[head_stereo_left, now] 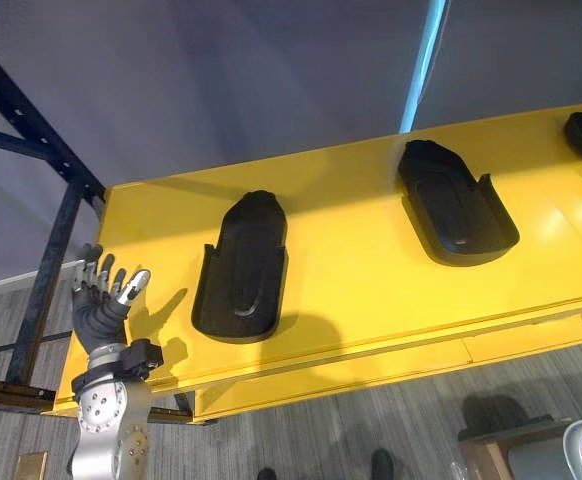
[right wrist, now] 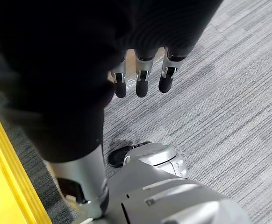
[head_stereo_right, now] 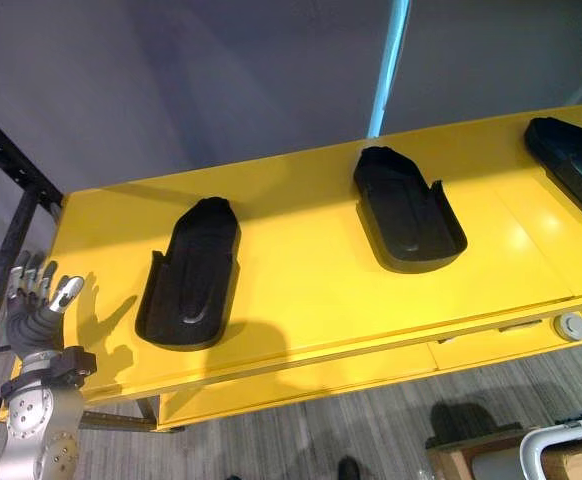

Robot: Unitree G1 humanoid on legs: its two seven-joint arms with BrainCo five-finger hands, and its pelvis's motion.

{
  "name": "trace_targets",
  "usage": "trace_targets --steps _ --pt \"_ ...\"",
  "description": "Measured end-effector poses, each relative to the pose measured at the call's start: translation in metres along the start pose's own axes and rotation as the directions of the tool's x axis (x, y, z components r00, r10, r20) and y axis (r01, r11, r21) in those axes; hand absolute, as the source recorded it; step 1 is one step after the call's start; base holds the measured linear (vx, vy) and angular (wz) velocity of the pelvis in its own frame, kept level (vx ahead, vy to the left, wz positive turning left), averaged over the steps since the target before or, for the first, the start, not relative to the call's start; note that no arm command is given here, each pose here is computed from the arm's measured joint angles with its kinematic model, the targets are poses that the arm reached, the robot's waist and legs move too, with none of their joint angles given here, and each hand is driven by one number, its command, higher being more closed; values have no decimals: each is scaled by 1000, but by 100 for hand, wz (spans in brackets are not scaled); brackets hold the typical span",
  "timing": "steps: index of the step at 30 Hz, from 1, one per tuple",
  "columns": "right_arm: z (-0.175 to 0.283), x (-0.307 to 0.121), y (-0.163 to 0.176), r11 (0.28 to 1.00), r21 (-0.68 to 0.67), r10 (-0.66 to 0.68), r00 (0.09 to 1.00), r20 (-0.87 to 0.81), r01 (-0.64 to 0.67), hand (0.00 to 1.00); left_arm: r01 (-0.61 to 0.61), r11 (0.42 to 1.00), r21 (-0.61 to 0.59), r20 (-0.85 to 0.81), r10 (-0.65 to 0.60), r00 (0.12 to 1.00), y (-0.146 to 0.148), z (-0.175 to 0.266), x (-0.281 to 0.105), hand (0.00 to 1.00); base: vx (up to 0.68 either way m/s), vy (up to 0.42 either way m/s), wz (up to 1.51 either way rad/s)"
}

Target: Walk over and take plastic housings, then place them on the shelf

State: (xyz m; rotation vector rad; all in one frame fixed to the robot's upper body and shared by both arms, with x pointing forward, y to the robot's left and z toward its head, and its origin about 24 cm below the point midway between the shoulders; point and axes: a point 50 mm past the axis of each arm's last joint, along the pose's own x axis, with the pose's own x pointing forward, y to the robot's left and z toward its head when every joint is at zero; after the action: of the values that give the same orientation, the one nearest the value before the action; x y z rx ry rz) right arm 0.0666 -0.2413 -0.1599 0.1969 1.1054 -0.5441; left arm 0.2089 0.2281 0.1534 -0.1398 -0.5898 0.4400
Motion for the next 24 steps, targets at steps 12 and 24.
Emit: trace_targets --steps 12,24 --pt "-1 -1 0 998 -58 3 1000 18 -2 0 320 856 -406 -176 -417 892 -59 -20 -83 100 12 4 3" --pt "2 0 4 996 -91 8 1000 28 -5 0 363 848 -386 -329 -494 805 -56 -43 -102 100 0 1 2"
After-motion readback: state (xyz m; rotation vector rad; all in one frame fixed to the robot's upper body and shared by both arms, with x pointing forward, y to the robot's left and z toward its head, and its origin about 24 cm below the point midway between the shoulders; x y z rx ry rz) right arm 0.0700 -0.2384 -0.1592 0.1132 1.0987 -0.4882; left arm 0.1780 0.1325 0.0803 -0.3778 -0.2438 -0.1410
